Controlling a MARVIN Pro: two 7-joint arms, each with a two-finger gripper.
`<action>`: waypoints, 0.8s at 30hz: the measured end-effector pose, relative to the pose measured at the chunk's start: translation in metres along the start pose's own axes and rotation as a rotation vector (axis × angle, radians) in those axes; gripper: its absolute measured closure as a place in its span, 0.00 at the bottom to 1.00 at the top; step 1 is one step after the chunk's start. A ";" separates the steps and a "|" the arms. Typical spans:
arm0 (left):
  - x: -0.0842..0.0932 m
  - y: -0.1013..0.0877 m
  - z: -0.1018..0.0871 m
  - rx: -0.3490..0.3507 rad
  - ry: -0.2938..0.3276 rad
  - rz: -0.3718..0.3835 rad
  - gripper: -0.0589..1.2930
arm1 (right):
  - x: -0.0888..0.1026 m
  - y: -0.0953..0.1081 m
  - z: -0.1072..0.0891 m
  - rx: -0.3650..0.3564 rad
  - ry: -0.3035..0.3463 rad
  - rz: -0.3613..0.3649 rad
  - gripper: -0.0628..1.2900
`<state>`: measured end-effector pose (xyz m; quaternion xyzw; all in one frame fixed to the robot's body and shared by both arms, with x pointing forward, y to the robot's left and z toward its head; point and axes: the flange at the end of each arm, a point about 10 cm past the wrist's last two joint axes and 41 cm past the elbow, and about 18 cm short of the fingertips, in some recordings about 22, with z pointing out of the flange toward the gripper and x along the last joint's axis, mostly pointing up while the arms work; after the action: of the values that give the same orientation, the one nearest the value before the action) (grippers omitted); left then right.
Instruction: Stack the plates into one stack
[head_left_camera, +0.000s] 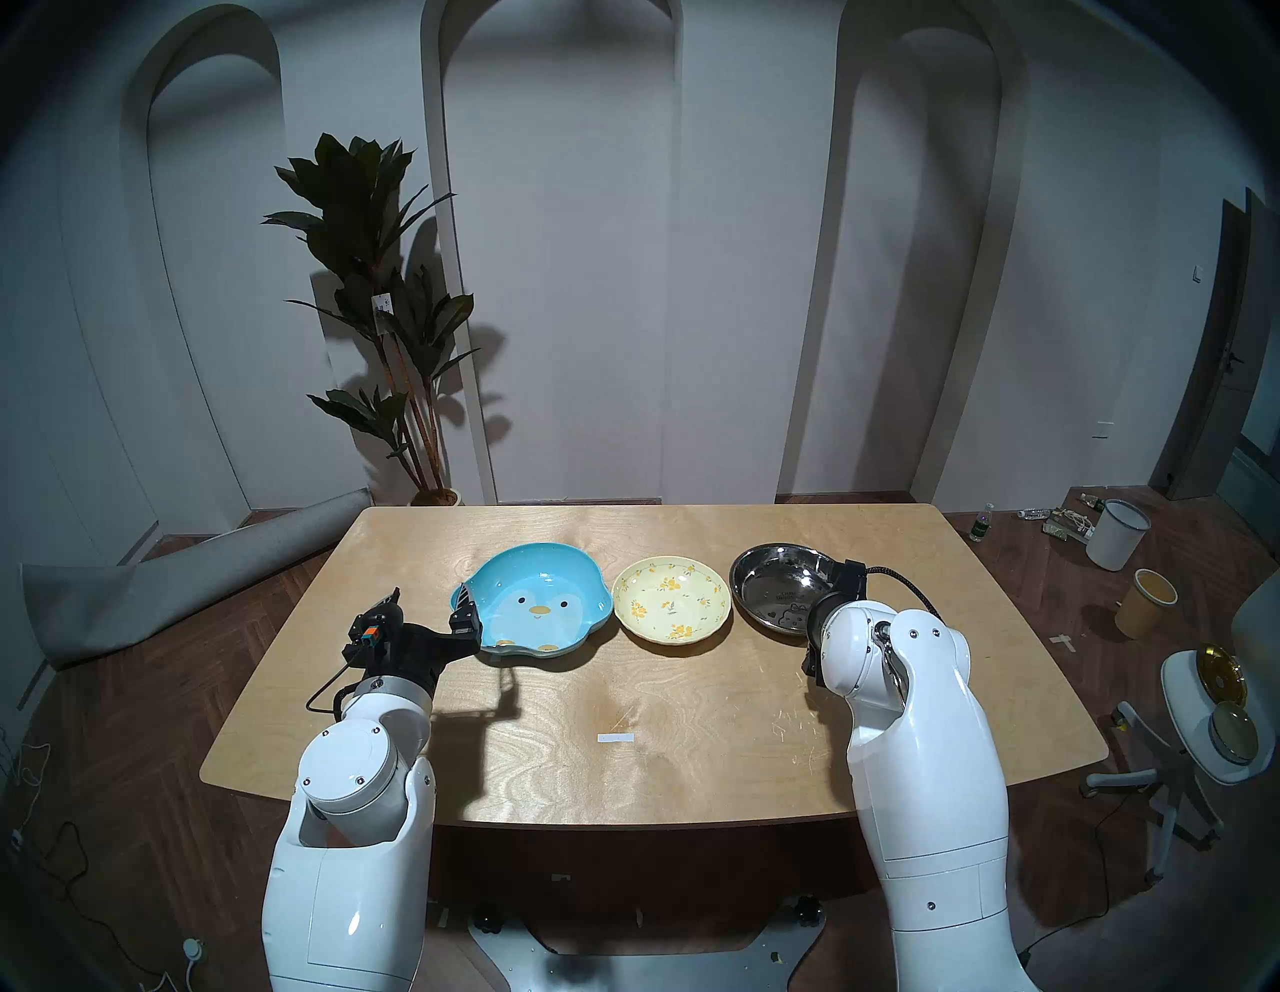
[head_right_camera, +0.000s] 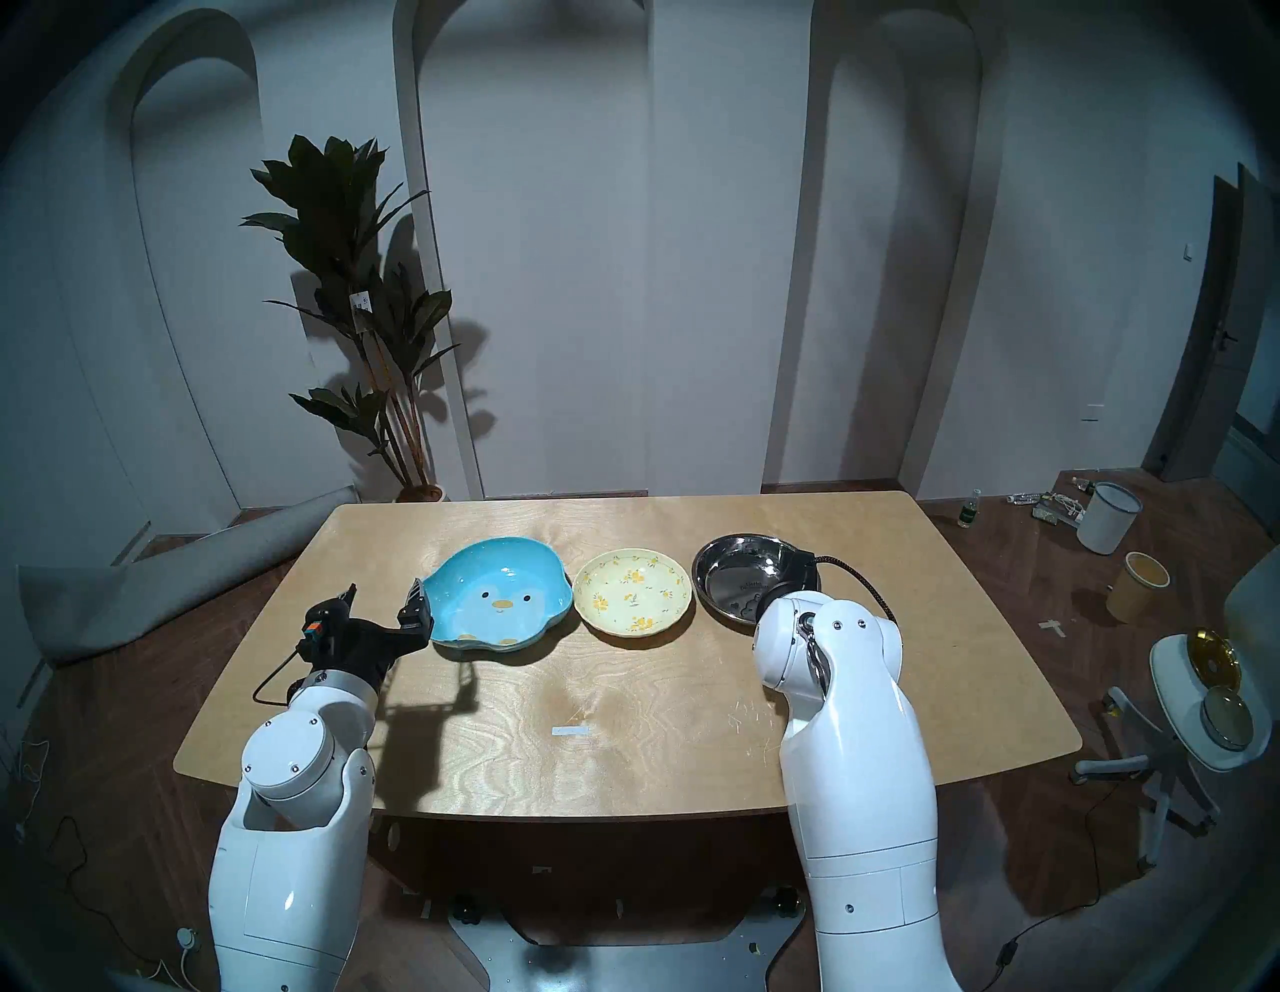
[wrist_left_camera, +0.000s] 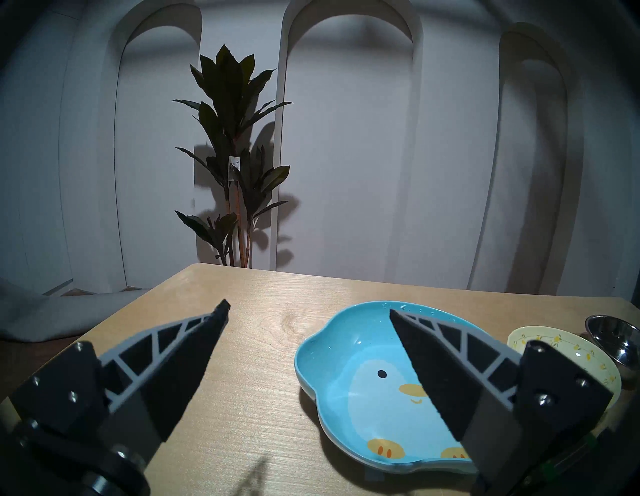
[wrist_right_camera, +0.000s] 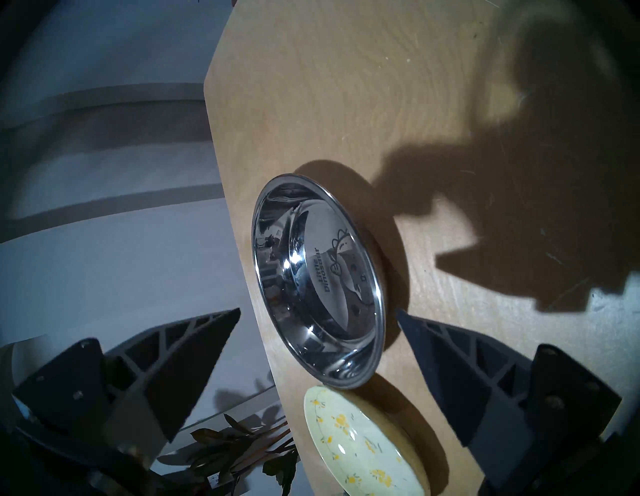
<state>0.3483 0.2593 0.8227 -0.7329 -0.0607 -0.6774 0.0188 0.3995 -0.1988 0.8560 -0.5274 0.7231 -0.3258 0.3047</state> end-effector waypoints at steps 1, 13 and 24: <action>0.000 0.001 0.000 -0.001 0.001 0.001 0.04 | 0.000 0.000 0.000 -0.001 0.001 0.000 0.05; -0.002 0.007 -0.002 -0.013 0.006 0.014 0.04 | 0.026 -0.006 0.007 -0.011 0.030 0.083 0.05; -0.003 0.006 -0.003 0.011 0.005 0.018 0.04 | 0.039 -0.015 0.028 -0.108 -0.087 0.134 0.05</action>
<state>0.3458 0.2531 0.8207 -0.7315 -0.0578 -0.6787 0.0289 0.4195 -0.2438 0.8476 -0.5071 0.7593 -0.2422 0.3282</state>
